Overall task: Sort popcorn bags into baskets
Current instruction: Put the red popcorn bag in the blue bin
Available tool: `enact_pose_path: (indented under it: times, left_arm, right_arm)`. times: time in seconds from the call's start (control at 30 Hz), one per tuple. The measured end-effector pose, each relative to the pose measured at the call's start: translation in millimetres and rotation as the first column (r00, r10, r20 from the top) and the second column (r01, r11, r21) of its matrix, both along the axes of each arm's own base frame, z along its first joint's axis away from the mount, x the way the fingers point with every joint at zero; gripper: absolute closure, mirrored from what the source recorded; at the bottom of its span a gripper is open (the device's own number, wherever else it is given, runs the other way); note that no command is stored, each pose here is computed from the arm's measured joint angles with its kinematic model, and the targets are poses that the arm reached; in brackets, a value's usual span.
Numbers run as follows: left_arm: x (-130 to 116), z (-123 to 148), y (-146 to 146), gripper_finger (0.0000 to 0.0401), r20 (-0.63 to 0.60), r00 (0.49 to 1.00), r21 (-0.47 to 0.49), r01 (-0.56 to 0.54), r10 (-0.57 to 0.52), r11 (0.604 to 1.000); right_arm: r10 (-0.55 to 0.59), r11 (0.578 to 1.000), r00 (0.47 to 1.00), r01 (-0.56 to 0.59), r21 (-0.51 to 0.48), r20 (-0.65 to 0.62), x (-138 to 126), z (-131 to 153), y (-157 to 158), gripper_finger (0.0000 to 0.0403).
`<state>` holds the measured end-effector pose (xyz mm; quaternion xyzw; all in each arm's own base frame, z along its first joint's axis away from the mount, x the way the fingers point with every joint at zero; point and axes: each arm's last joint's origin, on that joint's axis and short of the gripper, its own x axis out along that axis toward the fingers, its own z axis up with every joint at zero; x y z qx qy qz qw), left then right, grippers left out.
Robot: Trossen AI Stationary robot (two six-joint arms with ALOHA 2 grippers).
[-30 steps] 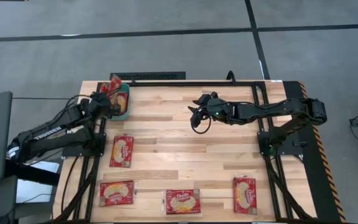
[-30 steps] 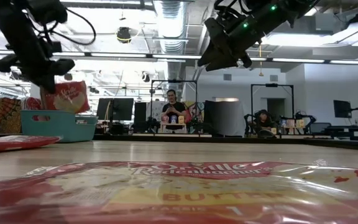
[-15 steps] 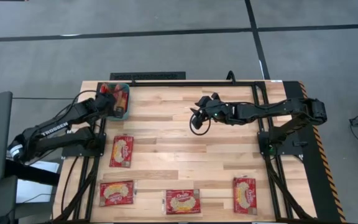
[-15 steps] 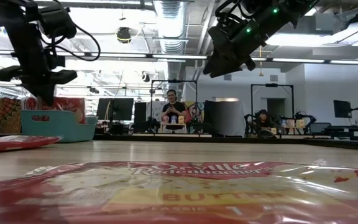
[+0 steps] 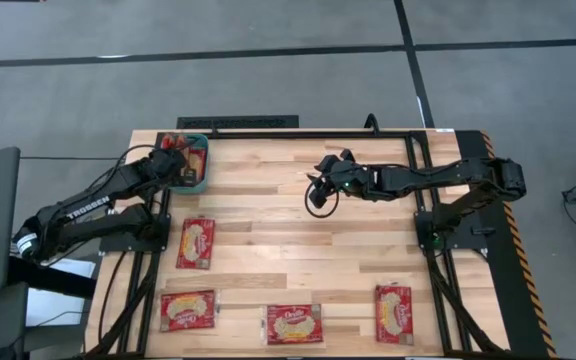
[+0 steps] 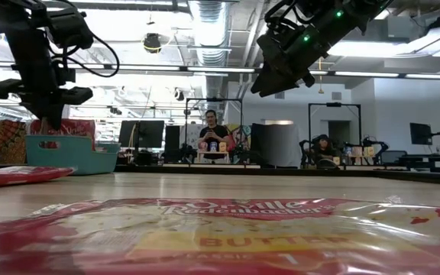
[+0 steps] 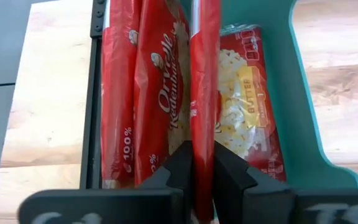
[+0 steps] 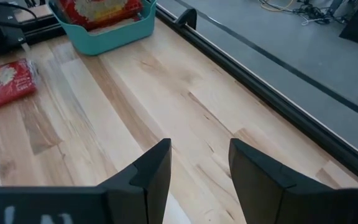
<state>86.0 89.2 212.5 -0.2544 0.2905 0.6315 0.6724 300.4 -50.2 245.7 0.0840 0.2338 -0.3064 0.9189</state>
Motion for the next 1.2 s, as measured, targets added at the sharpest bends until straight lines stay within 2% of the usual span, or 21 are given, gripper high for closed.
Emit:
enact_pose_path:
  times: [0.43,0.77,0.87,0.93,1.0,1.07,1.13,1.2]
  left_arm:
    - [0,3,-1,0.0294,0.006,1.000,-0.015,0.010,-0.010,1.000]
    - [-6,58,-4,0.0286,-0.070,0.994,0.030,0.086,-0.084,0.996]
    - [-5,70,-5,0.0286,-0.065,0.992,0.054,0.112,-0.109,0.992]
    - [0,72,-5,0.0286,-0.033,0.986,0.082,0.165,-0.163,0.983]
    - [10,69,-6,0.0286,0.005,0.964,0.112,0.265,-0.267,0.958]
    - [23,63,-8,0.0286,0.056,0.918,0.150,0.382,-0.394,0.912]
    - [37,55,-13,0.0286,0.101,0.837,0.207,0.511,-0.537,0.834]
    - [51,49,-19,0.0286,0.141,0.732,0.299,0.610,-0.666,0.734]
  right_arm:
    - [-0.005,1.000,1.000,0.005,0.008,0.005,0,0,0,0.0205]
    - [-0.014,0.999,0.999,0.012,0.046,0.030,1,0,4,0.0211]
    - [-0.007,0.998,0.999,0.005,0.068,0.036,1,-1,11,0.0210]
    - [-0.005,0.996,1.000,0.004,0.093,0.003,-1,-5,16,0.0208]
    - [-0.008,0.991,0.998,0.015,0.131,-0.056,-5,-11,23,0.0206]
    - [0.001,0.981,0.989,0.027,0.193,-0.146,-12,-19,31,0.0207]
    - [0.063,0.959,0.966,0.010,0.283,-0.249,-20,-27,42,0.0211]
    - [0.166,0.931,0.923,-0.031,0.364,-0.346,-29,-34,58,0.0216]
